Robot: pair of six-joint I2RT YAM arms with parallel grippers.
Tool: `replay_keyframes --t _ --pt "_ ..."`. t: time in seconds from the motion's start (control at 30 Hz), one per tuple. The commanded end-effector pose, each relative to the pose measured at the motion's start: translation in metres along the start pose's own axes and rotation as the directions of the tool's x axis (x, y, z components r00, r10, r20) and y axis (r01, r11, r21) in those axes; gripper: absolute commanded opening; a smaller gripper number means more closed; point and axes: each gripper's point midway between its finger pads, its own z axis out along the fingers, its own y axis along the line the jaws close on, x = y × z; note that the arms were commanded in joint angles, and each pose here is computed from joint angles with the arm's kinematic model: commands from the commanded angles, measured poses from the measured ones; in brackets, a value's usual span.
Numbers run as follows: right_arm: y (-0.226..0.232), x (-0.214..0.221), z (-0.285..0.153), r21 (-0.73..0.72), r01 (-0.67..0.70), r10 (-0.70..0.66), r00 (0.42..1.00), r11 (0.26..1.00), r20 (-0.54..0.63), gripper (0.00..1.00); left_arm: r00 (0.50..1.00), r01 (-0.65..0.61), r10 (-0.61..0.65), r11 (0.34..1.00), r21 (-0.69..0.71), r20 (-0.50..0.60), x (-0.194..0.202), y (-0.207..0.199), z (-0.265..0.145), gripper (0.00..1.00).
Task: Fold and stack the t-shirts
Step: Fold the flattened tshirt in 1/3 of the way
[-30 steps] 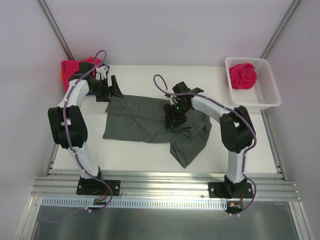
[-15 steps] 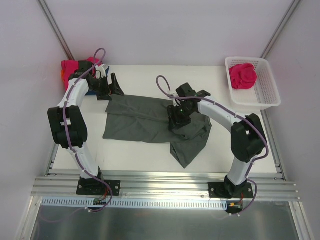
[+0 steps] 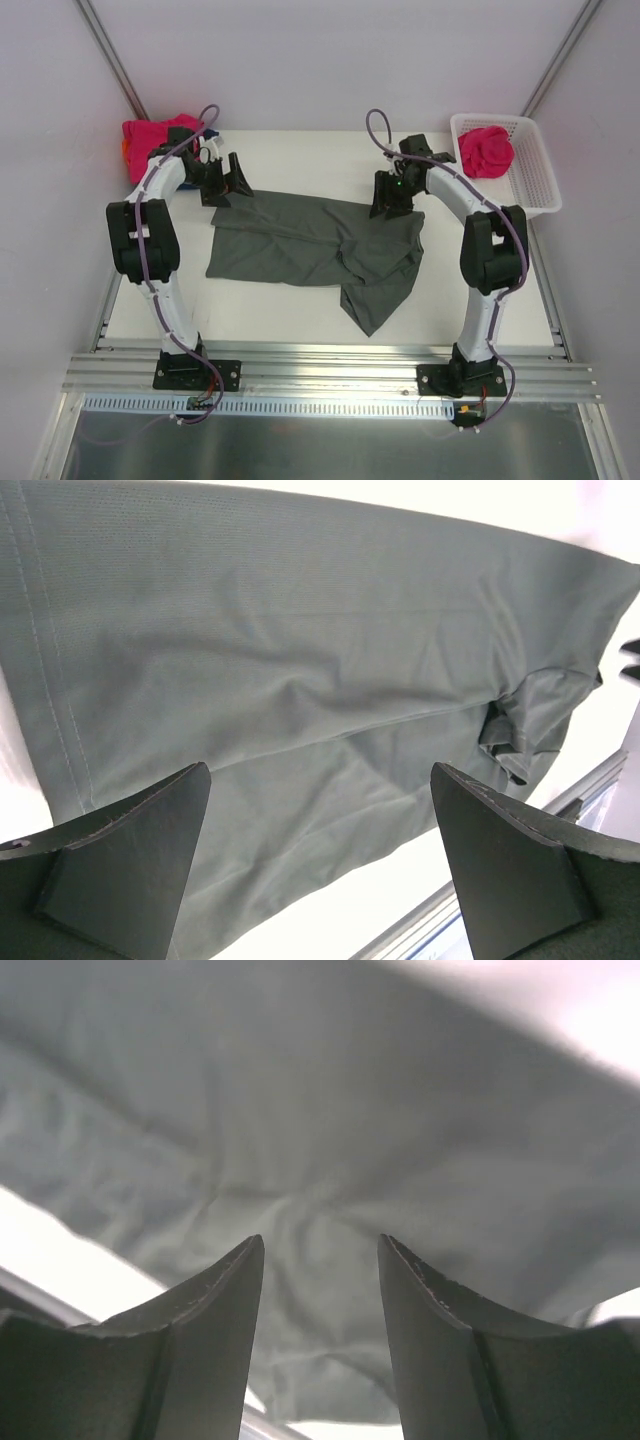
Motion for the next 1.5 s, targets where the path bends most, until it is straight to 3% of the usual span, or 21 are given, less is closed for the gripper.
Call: replay_keyframes --t 0.0,0.67,1.13,1.47 --pt "-0.019 -0.024 0.003 0.002 -0.050 0.050 0.998 0.999 0.023 0.53 0.999 -0.041 0.041 0.999 0.020 -0.016 -0.002 -0.011 0.006 0.93" --pt "-0.075 0.004 0.030 0.052 -0.239 0.242 0.967 0.970 -0.076 0.58 0.992 -0.029 0.024 0.999 -0.042 -0.120 0.003 0.015 0.064 0.93" --pt "-0.105 -0.074 0.038 0.087 -0.215 0.208 0.975 0.973 0.082 0.59 0.996 -0.038 0.031 0.996 -0.082 -0.084 -0.025 0.030 0.083 0.95" --pt "-0.112 -0.099 0.053 0.085 -0.186 0.176 0.977 0.979 0.118 0.60 0.996 -0.085 0.083 0.992 -0.093 -0.024 -0.060 0.033 0.097 0.96"
